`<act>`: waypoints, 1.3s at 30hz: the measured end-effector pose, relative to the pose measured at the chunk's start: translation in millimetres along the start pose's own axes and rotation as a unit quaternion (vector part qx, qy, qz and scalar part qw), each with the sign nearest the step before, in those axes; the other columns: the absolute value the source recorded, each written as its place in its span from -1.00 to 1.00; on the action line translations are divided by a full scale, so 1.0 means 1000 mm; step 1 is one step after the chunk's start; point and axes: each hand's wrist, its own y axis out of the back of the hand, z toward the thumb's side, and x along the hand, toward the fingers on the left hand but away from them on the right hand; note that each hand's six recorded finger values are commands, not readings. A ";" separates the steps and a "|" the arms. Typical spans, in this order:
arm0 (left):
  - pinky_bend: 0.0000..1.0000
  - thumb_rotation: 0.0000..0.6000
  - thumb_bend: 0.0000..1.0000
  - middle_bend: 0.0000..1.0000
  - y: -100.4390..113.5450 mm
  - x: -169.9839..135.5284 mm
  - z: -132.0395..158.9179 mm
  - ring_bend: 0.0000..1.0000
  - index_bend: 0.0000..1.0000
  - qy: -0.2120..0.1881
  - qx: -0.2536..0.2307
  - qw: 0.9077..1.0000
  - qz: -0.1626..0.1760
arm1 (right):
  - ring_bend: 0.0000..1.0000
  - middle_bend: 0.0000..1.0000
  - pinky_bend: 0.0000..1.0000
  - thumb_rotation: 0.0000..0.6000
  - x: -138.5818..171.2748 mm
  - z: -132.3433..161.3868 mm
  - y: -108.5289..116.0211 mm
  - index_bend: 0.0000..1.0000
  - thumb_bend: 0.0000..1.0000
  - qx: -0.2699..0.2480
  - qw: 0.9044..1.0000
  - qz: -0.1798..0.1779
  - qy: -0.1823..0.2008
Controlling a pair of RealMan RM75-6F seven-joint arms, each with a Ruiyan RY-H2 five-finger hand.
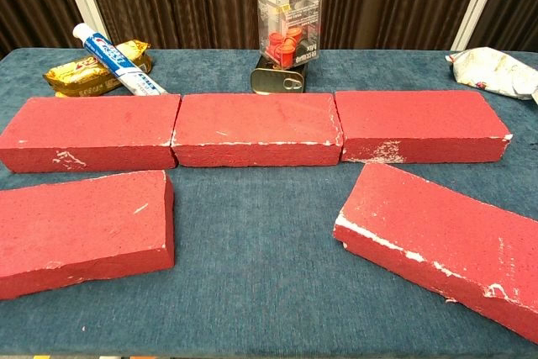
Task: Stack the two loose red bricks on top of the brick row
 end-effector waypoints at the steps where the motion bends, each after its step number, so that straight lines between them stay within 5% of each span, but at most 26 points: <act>1: -1.00 1.00 -1.00 -1.00 0.000 0.000 0.000 -1.00 -1.00 0.000 -0.001 1.000 0.000 | -1.00 -1.00 -1.00 1.00 0.000 0.000 0.001 -1.00 -0.93 0.000 1.000 -0.001 0.000; 8: -1.00 1.00 -1.00 -1.00 -0.006 -0.002 0.007 -1.00 -1.00 -0.011 -0.012 1.000 -0.018 | -1.00 -1.00 -1.00 1.00 -0.001 0.001 0.000 -1.00 -0.93 -0.001 1.000 0.003 0.001; 24: -1.00 1.00 -1.00 -1.00 -0.060 -0.020 0.075 -1.00 -1.00 -0.057 -0.108 0.980 -0.157 | -1.00 -1.00 -1.00 1.00 -0.007 -0.006 0.003 -1.00 -0.93 -0.002 1.000 -0.001 -0.001; 39: -1.00 1.00 -1.00 -1.00 -0.091 -0.017 0.123 -1.00 -1.00 -0.057 -0.109 0.969 -0.212 | -1.00 -1.00 -1.00 1.00 -0.007 -0.013 0.000 -1.00 -0.93 -0.003 1.000 0.000 -0.007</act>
